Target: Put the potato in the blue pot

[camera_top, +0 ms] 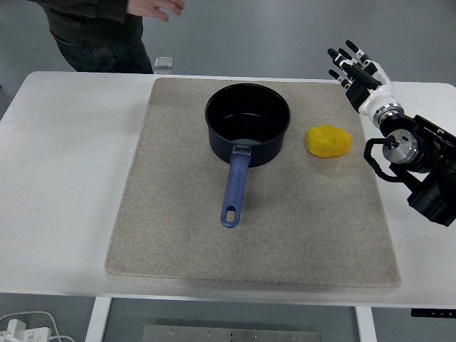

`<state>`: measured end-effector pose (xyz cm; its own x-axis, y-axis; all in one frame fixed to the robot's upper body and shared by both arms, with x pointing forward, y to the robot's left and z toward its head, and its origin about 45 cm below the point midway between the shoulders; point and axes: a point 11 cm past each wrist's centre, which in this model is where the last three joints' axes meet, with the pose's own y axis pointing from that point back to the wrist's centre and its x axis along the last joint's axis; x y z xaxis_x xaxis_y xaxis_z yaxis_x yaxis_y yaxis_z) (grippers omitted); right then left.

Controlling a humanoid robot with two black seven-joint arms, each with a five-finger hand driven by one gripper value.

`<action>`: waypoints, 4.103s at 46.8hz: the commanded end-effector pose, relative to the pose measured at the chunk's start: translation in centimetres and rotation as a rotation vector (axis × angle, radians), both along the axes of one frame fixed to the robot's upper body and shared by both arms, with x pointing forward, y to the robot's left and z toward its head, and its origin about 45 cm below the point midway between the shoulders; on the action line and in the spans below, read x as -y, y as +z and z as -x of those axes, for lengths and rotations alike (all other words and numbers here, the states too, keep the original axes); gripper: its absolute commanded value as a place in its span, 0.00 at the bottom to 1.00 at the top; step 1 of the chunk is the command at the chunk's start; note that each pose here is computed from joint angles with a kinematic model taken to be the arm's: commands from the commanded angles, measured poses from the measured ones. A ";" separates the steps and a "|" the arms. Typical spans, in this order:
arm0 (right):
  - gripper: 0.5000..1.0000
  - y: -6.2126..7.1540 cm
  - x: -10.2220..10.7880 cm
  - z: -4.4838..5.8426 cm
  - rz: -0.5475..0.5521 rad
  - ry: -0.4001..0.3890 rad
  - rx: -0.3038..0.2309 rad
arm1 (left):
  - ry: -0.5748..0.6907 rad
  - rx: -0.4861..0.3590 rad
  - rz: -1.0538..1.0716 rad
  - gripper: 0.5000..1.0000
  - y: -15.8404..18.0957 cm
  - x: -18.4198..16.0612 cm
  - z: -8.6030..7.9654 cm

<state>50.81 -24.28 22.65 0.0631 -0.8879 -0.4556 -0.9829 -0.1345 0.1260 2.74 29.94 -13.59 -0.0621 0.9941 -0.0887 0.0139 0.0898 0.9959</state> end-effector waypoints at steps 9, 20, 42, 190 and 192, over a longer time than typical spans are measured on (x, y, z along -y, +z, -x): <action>0.86 -0.1 0.0 0.0 0.002 0.001 -0.001 | 0.005 0.000 0.000 1.00 0.0 0.0 0.0; 0.86 0.0 0.3 0.1 0.008 0.004 0.003 | 0.005 0.000 -0.001 1.00 0.0 0.0 0.0; 0.86 2.9 0.9 2.9 0.183 0.307 0.147 | 0.007 0.000 -0.007 1.00 0.0 -0.3 0.0; 0.00 -4.4 2.8 6.1 1.126 0.619 0.379 | 0.005 0.000 -0.013 1.00 0.0 -0.5 0.0; 0.00 -4.4 2.8 6.1 1.125 0.618 0.380 | 0.005 0.000 -0.013 1.00 0.0 -0.5 0.0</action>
<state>44.70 -27.10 18.24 0.5491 -0.5453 0.6333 -0.7960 -0.5723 0.1974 2.73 30.40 -13.58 -0.0667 0.9949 -0.0755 0.0138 0.0766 0.9970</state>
